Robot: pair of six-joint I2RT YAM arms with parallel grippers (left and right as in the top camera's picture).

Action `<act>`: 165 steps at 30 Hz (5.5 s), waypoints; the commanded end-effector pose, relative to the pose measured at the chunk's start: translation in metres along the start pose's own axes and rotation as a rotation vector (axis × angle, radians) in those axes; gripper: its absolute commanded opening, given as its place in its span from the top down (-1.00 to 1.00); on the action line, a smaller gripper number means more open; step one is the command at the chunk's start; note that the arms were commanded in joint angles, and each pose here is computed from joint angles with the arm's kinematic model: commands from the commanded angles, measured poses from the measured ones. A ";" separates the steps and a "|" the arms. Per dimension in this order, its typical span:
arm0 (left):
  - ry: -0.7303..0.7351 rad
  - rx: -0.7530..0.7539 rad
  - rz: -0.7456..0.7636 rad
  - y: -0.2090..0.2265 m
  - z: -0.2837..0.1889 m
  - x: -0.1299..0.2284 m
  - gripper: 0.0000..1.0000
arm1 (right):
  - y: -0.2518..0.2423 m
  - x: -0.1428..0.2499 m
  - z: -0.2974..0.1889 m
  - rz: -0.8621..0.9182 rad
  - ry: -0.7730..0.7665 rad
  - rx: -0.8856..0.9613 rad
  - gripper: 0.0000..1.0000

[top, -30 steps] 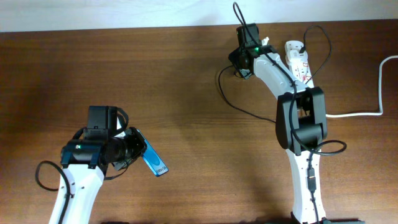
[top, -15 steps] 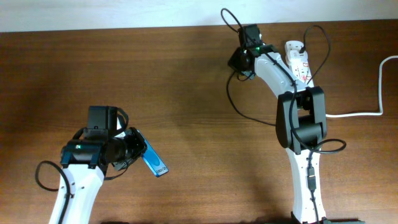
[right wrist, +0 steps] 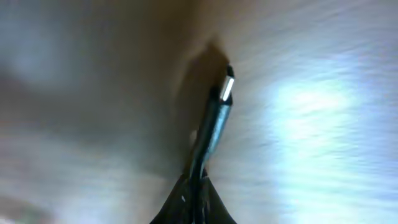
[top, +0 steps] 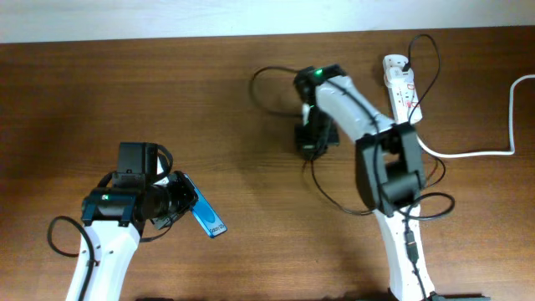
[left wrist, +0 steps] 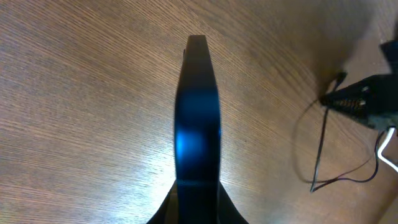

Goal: Plug charger to phone and switch on socket

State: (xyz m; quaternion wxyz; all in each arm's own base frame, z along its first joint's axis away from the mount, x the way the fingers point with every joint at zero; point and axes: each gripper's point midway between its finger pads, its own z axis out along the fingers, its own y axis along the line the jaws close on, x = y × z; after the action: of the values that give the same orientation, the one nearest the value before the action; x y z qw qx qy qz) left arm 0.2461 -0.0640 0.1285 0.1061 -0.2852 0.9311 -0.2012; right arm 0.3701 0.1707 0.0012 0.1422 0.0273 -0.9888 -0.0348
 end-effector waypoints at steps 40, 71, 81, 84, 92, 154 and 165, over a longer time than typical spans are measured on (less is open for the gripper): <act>0.015 0.006 -0.007 -0.001 -0.002 0.003 1.00 | 0.036 0.020 0.056 0.069 0.048 -0.003 0.11; 0.015 0.007 0.061 -0.001 -0.002 0.003 1.00 | 0.045 0.005 0.071 0.060 -0.011 -0.063 0.92; 0.042 0.099 0.251 -0.017 -0.003 0.008 1.00 | 0.078 0.060 0.013 -0.306 0.093 -0.291 0.91; 0.035 0.113 0.255 -0.020 -0.003 0.006 1.00 | 0.080 0.076 -0.032 -0.371 0.025 -0.306 0.91; 0.049 0.278 0.293 -0.051 -0.009 0.008 1.00 | 0.097 0.142 -0.143 -0.523 -0.154 -0.469 0.91; 0.043 1.141 0.338 -0.171 -0.139 -0.055 1.00 | 0.170 0.234 -0.213 -1.046 -0.420 -1.181 0.91; 0.075 1.147 0.357 -0.178 -0.137 -0.045 1.00 | 0.170 0.227 -0.209 -0.986 -0.406 -1.146 0.91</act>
State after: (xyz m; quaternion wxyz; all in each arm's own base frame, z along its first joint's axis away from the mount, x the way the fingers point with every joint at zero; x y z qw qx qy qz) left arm 0.3276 -0.1291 0.3224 0.2256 -0.0348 0.7131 -0.6628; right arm 0.2032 0.3105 0.2815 -0.0956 0.3955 -0.6822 -0.6074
